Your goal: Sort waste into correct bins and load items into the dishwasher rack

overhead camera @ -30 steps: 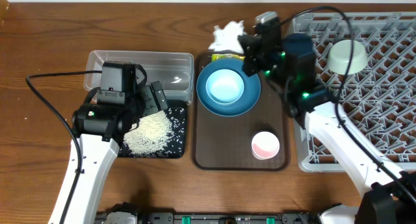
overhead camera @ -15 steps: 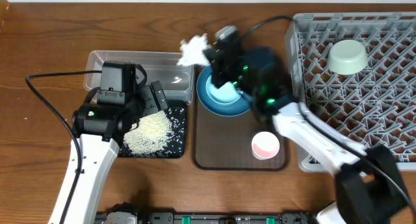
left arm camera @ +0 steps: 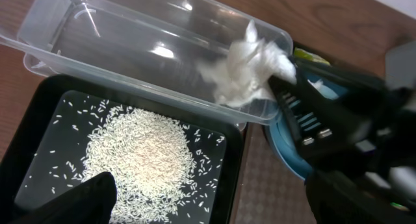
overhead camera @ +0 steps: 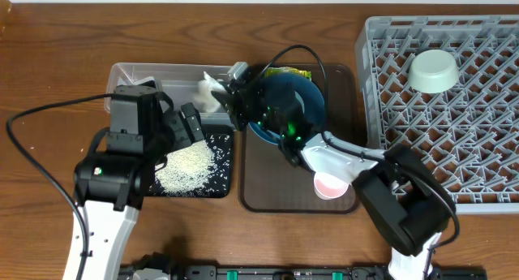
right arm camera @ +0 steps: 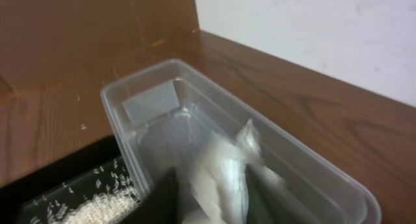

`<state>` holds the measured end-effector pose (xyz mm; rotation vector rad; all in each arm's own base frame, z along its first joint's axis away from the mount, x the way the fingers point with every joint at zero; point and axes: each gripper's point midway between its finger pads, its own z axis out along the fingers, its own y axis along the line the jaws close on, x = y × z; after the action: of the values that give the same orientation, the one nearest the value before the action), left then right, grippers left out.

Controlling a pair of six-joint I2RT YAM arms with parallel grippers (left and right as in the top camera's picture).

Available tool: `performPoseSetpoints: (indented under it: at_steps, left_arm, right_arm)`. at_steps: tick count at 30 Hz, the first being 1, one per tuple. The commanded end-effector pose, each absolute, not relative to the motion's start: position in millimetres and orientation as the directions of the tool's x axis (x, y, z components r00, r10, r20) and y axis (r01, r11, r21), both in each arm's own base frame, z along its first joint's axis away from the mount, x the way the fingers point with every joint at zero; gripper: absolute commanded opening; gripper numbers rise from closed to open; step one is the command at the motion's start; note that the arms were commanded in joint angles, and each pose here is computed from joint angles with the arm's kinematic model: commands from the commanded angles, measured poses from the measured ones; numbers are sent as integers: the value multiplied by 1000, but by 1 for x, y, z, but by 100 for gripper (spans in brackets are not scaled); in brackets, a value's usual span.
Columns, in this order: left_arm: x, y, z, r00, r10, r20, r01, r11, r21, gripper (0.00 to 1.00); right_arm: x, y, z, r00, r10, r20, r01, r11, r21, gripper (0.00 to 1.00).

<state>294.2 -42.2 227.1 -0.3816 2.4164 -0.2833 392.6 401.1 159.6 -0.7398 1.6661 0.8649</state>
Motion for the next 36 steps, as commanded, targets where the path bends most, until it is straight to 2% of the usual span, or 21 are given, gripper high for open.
performPoseSetpoints:
  at_steps: [1,4,10,12,15,19,23,27,31,36]
  left_arm:
    - [296,-40,239,-714,-340,-612,-189,935,-299,95]
    - [297,-40,239,-715,-340,-611,-190,935,-298,95]
    - [297,-40,239,-715,-340,-611,-190,935,-299,95]
    - [297,-40,239,-715,-340,-611,-189,935,-299,95]
    - [297,-40,239,-715,-340,-611,-189,935,-299,95]
    - [297,-40,239,-715,-340,-611,-189,935,-299,95]
    - [296,-40,238,-718,-340,-607,-191,935,-298,95]
    - [295,-40,238,-719,-340,-606,-192,935,-297,95]
    - [295,-40,237,-720,-340,-606,-192,935,-297,95]
    - [295,-40,238,-719,-340,-606,-192,935,-297,95]
  right_arm:
    - [389,407,160,-219,-47,-975,-832,531,162,52]
    - [392,407,172,-179,-11,-984,-837,528,146,59]
    - [402,395,191,-148,25,-989,-832,537,138,63]
    - [397,396,196,-145,26,-989,-854,502,138,63]
    - [382,404,199,-161,24,-987,-893,422,156,69]
    - [363,412,185,-170,-47,-984,-932,331,145,70]
    - [372,406,167,-204,-101,-974,-906,397,149,70]
    - [346,418,168,-119,-163,-979,-962,264,73,73]
    - [361,413,178,-110,-178,-978,-936,348,41,75]
    - [350,422,205,-18,-197,-980,-957,287,-40,81]
